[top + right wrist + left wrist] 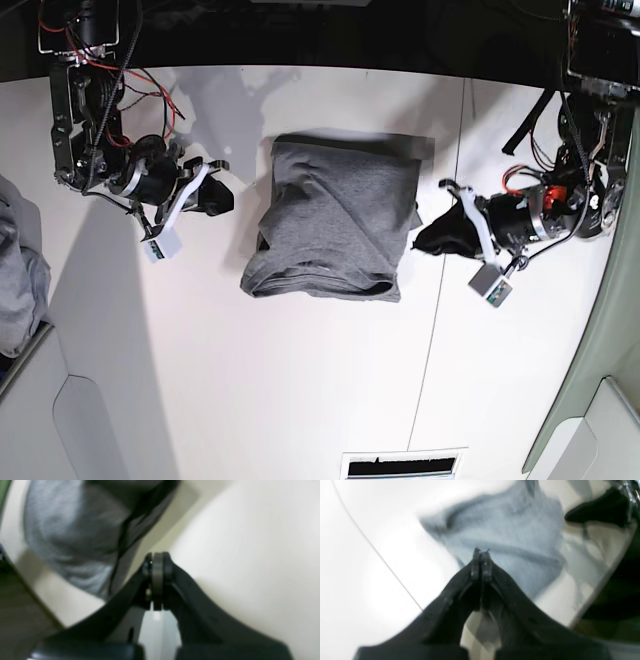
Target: Layout the t-shirt on the table in an organized manner, then fold the t-shirt properly
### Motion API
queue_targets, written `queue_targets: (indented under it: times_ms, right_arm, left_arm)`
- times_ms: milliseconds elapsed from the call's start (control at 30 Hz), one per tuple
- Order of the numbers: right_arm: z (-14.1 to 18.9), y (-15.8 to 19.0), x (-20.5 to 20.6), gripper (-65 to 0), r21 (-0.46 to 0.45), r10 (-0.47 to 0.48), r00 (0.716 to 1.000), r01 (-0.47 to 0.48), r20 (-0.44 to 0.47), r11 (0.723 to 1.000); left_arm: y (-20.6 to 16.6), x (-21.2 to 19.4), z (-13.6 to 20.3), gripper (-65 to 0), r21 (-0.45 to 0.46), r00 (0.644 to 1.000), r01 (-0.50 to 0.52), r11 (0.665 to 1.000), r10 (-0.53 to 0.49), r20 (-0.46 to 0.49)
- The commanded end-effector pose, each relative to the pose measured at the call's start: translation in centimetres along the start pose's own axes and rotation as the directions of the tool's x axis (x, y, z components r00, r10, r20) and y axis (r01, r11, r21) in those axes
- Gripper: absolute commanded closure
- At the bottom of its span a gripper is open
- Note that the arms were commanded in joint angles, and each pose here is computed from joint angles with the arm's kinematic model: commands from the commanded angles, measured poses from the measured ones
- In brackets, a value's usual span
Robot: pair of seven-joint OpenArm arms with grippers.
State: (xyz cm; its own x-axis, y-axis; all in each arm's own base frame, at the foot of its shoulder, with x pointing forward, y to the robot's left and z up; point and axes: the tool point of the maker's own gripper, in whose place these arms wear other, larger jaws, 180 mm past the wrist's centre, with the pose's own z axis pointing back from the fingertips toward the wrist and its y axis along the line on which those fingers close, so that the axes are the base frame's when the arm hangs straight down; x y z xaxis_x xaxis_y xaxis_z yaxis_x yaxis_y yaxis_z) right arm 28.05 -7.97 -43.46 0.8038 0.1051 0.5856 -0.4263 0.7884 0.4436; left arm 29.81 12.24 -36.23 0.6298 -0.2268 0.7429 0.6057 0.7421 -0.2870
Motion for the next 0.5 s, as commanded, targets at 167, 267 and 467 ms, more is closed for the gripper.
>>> queue_targets:
  times_ms: [167,267,467]
  right_arm:
    - [3.7,2.1,-3.4,0.0,0.055,0.05,0.998,-0.048,-0.041,0.997]
    - [5.2,4.1,-6.5,0.0,0.092,0.111,0.987,-0.101,-0.116,0.991]
    - [6.2,7.8,-16.1,0.0,0.219,0.266,0.898,-0.198,-0.35,0.955]
  left_arm:
    - [-3.8,-6.4,4.7,0.0,-0.008,0.993,-0.001,1.0,0.0,-0.114]
    - [-6.1,-11.3,6.4,0.0,-0.011,0.976,-0.045,0.999,0.042,-0.214]
    - [-8.2,-19.3,9.1,0.0,0.045,0.927,-0.01,0.999,0.026,-0.373]
